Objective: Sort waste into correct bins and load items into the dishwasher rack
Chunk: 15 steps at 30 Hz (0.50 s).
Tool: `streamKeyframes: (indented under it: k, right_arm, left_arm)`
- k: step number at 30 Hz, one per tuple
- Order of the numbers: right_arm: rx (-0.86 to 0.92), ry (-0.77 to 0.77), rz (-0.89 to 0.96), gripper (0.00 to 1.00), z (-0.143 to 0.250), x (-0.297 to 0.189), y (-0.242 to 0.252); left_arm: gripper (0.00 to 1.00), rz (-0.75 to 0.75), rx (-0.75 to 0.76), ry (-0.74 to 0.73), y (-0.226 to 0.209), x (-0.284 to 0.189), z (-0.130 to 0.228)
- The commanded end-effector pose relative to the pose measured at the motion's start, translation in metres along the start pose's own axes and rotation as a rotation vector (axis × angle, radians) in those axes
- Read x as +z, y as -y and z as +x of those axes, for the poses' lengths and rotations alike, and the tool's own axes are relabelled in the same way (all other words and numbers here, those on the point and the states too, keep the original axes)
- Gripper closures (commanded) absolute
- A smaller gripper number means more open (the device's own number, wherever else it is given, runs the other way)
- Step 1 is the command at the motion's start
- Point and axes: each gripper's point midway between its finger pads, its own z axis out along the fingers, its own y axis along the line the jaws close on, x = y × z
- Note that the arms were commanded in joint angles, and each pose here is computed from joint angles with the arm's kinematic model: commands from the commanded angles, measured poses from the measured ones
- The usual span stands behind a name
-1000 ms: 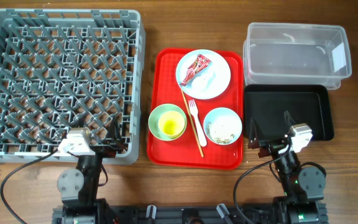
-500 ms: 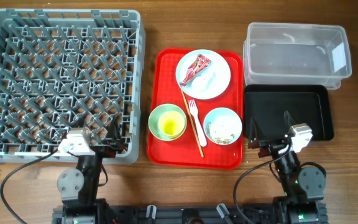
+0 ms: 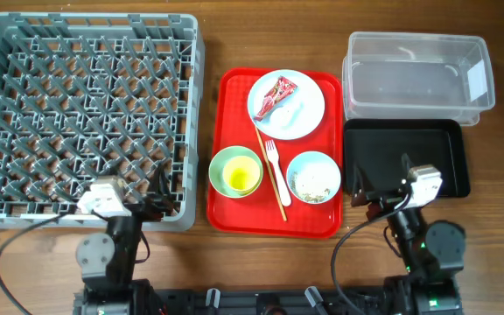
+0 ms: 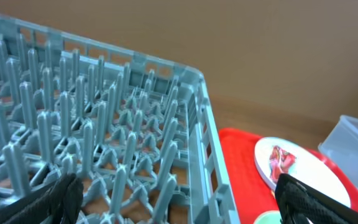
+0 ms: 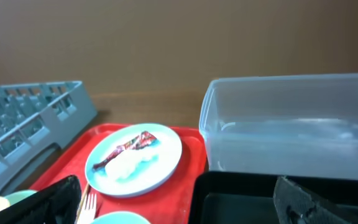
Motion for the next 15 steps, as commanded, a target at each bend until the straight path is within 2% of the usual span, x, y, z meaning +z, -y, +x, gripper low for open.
streamKeyframes:
  k: [1, 7, 13, 15]
  right_arm:
    - [-0.010, -0.077, 0.027, 0.00, -0.029, 0.005, 0.001]
    - [0.015, -0.253, 0.016, 0.00, -0.054, 0.024, -0.005]
    - [-0.058, -0.478, 0.003, 0.00, -0.085, 0.043, -0.008]
    - [-0.019, -0.523, -0.008, 0.00, -0.087, 0.051, -0.010]
  left_arm:
    - [0.00, -0.015, -0.021, -0.056, 0.009, 0.000, -0.029]
    - [0.00, -0.074, -0.047, -0.259, 0.010, 0.016, -0.041]
    - [0.00, -0.141, -0.075, -0.487, 0.009, 0.028, -0.043]
    - [0.00, -0.155, -0.082, -0.536, 0.008, 0.031, -0.041]
